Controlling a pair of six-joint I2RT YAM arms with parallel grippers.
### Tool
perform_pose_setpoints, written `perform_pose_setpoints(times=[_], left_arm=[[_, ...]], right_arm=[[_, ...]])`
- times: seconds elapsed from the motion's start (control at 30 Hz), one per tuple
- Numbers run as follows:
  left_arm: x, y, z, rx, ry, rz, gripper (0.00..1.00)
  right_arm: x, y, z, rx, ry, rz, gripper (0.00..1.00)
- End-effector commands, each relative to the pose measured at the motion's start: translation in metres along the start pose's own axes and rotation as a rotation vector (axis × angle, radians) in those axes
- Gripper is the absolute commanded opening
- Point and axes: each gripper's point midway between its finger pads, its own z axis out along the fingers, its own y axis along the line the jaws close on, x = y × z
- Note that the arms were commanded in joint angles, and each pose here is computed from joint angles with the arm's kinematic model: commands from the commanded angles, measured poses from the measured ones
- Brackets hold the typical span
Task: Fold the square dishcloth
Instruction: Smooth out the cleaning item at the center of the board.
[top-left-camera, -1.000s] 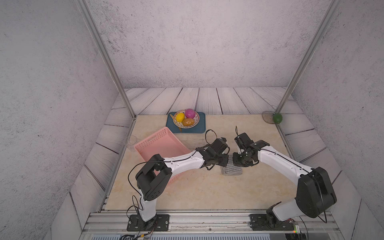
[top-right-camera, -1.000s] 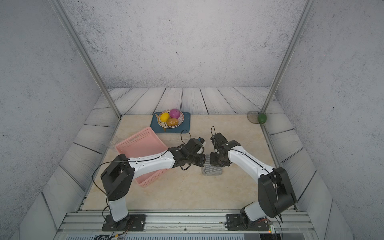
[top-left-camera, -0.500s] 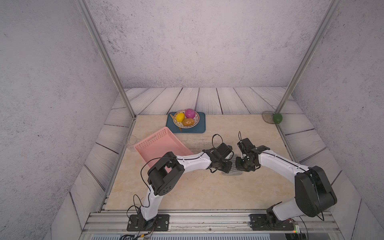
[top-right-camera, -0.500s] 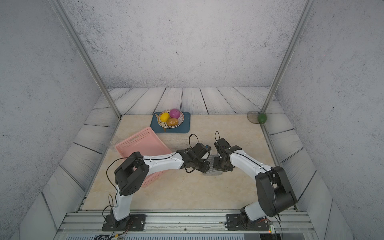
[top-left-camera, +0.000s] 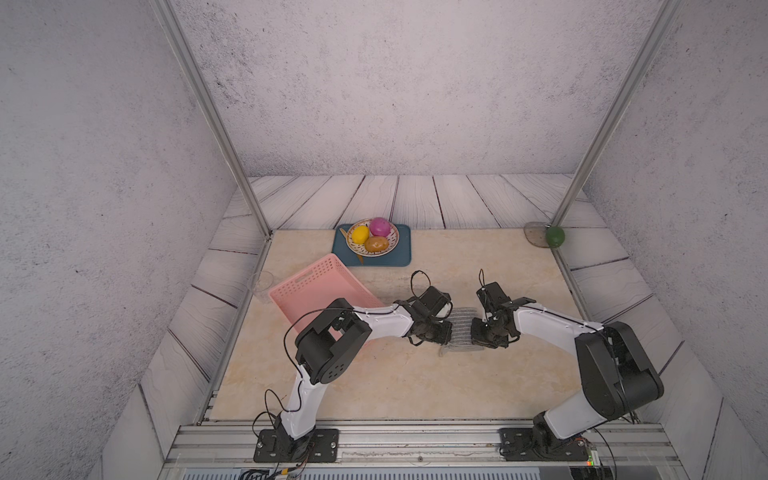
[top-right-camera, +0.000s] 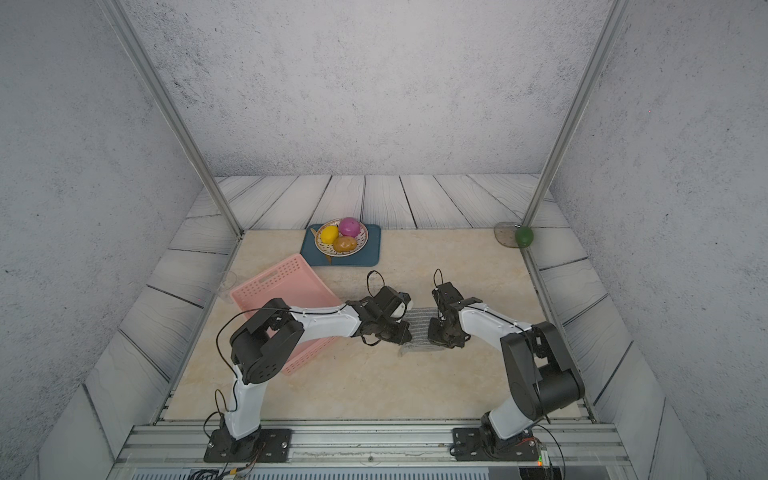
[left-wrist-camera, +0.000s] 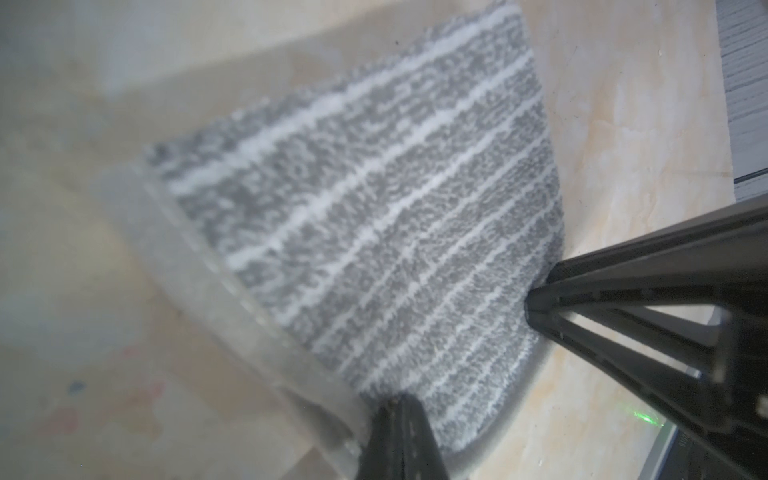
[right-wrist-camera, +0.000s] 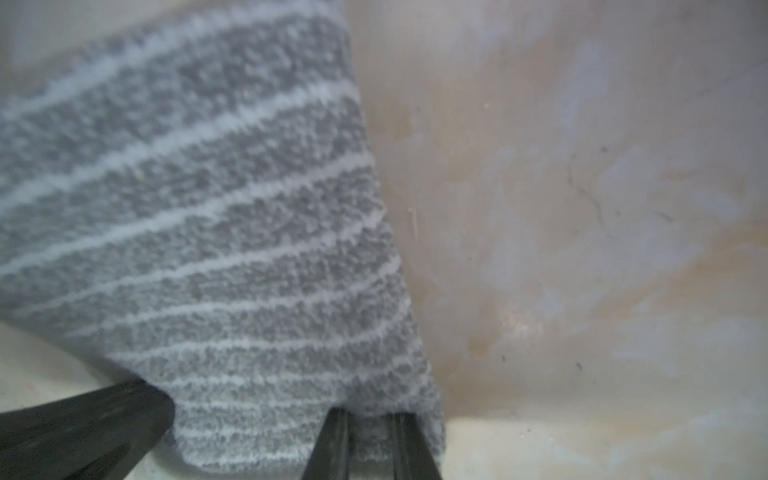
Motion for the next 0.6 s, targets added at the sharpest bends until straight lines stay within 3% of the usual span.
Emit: perform_pose_setpoints(times=[0.0,0.4,0.57], left_arm=[[0.013,0.016,-0.001,-0.039,0.031,-0.023,0.00],[-0.031,-0.026,-0.049,0.045,-0.081,-0.001,0.00],[-0.042,-0.020,-0.054,0.037,-0.095,-0.030,0.00]], right_arm=[[0.006,-0.004,-0.001,0.001,0.014,0.005,0.19],[-0.031,0.015,-0.055,-0.038,-0.142,-0.037,0.22],[-0.052,0.023,-0.062,-0.041,-0.177,-0.043,0.22]])
